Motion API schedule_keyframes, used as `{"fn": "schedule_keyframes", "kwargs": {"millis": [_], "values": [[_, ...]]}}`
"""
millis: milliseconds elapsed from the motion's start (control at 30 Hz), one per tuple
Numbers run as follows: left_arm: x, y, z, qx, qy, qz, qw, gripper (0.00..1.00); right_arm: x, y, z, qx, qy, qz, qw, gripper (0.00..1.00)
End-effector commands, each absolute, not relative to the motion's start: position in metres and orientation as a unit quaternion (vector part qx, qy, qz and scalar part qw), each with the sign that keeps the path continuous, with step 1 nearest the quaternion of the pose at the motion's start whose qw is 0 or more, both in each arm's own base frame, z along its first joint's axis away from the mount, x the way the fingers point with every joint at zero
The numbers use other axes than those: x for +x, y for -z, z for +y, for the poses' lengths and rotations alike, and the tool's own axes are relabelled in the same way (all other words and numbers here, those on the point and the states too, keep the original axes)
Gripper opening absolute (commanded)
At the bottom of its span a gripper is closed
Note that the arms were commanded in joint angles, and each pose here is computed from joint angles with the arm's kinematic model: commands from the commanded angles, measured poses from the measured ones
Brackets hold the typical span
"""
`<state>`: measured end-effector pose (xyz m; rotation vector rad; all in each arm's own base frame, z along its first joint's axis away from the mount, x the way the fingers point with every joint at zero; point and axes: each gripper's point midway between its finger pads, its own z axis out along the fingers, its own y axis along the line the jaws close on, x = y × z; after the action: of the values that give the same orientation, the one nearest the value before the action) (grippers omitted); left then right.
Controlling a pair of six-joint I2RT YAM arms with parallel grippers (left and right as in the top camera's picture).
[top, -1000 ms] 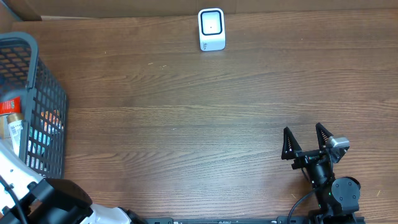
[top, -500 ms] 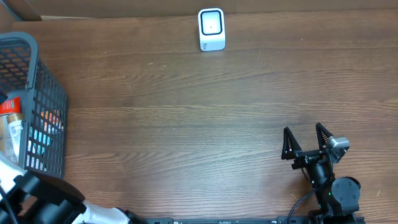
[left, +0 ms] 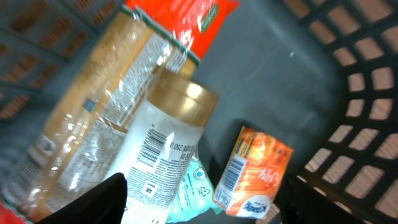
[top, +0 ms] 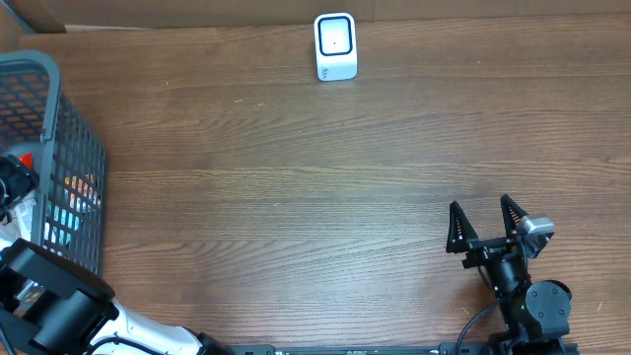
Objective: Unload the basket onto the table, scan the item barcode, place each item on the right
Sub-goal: 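Grasp the white gold-capped tube in the basket with the left gripper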
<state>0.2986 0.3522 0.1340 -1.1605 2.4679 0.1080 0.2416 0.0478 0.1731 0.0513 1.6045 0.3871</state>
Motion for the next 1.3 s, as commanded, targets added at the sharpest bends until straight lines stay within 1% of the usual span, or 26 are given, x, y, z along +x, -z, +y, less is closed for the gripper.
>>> {"fn": "schedule_keyframes", "kwargs": {"millis": [0,133,267,333,467,567,667,800,967,1067,1167,1200,1267], "values": [[0.293,-0.119,0.347,-0.413,-0.031,0.889,0.194,0.7,0.242,-0.17,0.048,0.023,-0.171,0.714,0.678,1.0],[0.291,-0.109,0.346,-0.414,-0.031,0.889,0.192,0.74,0.242,-0.17,0.048,0.023,-0.171,0.714,0.678,1.0],[0.295,-0.11,0.351,-0.412,-0.037,0.887,0.203,0.86,0.242,-0.17,0.048,0.023,-0.172,0.714,0.679,1.0],[0.296,-0.11,0.352,-0.411,-0.039,0.887,0.206,0.87,0.242,-0.17,0.048,0.023,-0.171,0.714,0.678,1.0],[0.296,-0.102,0.353,-0.403,-0.039,0.892,0.202,0.87,0.242,-0.17,0.048,0.023,-0.172,0.714,0.679,1.0],[0.293,-0.088,0.351,-0.395,-0.035,0.9,0.182,0.81,0.242,-0.17,0.048,0.023,-0.172,0.714,0.679,1.0],[0.28,-0.076,0.353,-0.407,-0.054,0.9,0.145,0.76,0.242,-0.17,0.048,0.023,-0.171,0.714,0.678,1.0],[0.27,-0.074,0.358,-0.431,-0.076,0.89,0.128,0.75,0.242,-0.17,0.048,0.023,-0.172,0.714,0.679,1.0],[0.268,-0.073,0.36,-0.432,-0.082,0.89,0.123,0.7,0.242,-0.17,0.048,0.023,-0.172,0.714,0.678,1.0],[0.264,-0.069,0.361,-0.433,-0.088,0.89,0.113,0.7,0.242,-0.17,0.048,0.023,-0.172,0.714,0.679,1.0],[0.262,-0.065,0.359,-0.434,-0.086,0.891,0.104,0.64,0.242,-0.17,0.048,0.023,-0.172,0.714,0.678,1.0],[0.262,-0.064,0.358,-0.434,-0.085,0.891,0.103,0.6,0.242,-0.17,0.048,0.023,-0.172,0.714,0.678,1.0],[0.262,-0.063,0.358,-0.434,-0.084,0.891,0.102,0.56,0.242,-0.17,0.048,0.023,-0.172,0.714,0.679,1.0]]}}
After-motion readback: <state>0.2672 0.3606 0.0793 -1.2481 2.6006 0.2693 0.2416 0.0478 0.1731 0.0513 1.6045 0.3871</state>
